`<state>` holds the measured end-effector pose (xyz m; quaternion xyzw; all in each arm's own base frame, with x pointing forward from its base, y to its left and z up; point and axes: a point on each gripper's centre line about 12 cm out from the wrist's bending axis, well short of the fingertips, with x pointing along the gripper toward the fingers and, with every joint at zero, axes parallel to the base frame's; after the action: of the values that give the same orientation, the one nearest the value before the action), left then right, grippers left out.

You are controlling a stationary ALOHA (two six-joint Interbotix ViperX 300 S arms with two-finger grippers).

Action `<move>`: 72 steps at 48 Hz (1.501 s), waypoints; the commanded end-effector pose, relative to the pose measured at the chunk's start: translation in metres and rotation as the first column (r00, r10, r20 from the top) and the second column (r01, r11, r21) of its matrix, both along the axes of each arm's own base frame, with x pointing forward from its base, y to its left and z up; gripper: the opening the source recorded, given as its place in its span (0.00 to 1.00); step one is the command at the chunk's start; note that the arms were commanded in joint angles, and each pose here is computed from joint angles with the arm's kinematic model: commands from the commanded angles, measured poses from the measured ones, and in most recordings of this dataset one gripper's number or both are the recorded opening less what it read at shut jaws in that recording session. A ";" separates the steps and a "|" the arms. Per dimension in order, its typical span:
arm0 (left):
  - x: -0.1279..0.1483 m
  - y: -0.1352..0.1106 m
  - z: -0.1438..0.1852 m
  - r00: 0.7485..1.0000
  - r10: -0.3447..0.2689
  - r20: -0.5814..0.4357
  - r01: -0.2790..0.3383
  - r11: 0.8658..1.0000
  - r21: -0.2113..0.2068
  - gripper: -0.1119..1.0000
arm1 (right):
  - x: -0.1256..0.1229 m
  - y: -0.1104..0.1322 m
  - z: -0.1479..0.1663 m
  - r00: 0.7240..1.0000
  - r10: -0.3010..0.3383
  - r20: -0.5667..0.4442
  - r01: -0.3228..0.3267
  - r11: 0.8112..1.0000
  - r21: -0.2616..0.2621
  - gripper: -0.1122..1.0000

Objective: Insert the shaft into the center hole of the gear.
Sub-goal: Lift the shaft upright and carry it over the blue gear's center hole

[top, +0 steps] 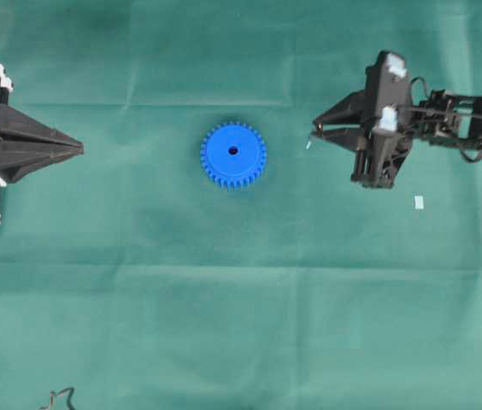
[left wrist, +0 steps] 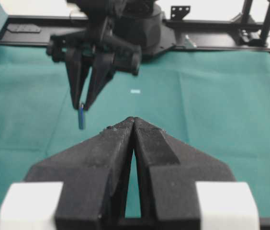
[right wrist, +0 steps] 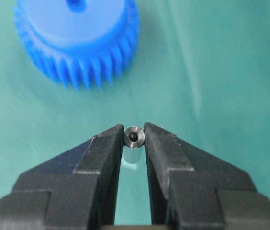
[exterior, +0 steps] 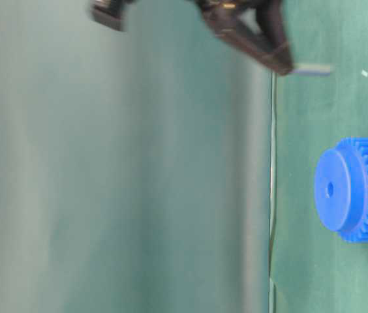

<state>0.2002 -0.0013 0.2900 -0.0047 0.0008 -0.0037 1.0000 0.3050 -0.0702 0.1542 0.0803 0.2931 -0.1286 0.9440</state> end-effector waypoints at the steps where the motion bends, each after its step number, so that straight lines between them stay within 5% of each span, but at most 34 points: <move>1: 0.002 0.000 0.010 1.000 0.000 0.025 0.000 1.000 0.000 0.10 | 0.003 0.000 0.033 0.999 0.006 0.047 -0.006 1.000 -0.003 0.27; 22: 0.002 0.000 0.010 1.000 0.000 0.023 0.000 1.000 0.000 0.10 | 0.001 0.004 0.057 0.998 0.022 0.062 -0.022 1.000 -0.003 0.27; 51: 0.002 0.000 0.009 1.000 -0.002 0.014 0.002 1.000 -0.009 0.10 | 0.098 0.016 0.062 0.991 0.122 0.056 -0.120 0.992 -0.033 0.27; 61: 0.002 0.000 0.008 1.000 0.000 0.007 0.000 0.999 -0.052 0.10 | 0.108 0.015 0.060 0.990 0.134 0.047 -0.132 0.990 -0.049 0.27; 72: 0.002 0.000 0.008 1.000 0.000 0.004 0.000 0.999 -0.051 0.10 | 0.110 0.015 0.050 0.991 0.134 0.030 -0.132 0.990 -0.045 0.27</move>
<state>0.2001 -0.0012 0.2870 -0.0315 0.0132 -0.0031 0.9994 0.4093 -0.0541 0.1944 0.0432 0.2953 -0.0695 0.9519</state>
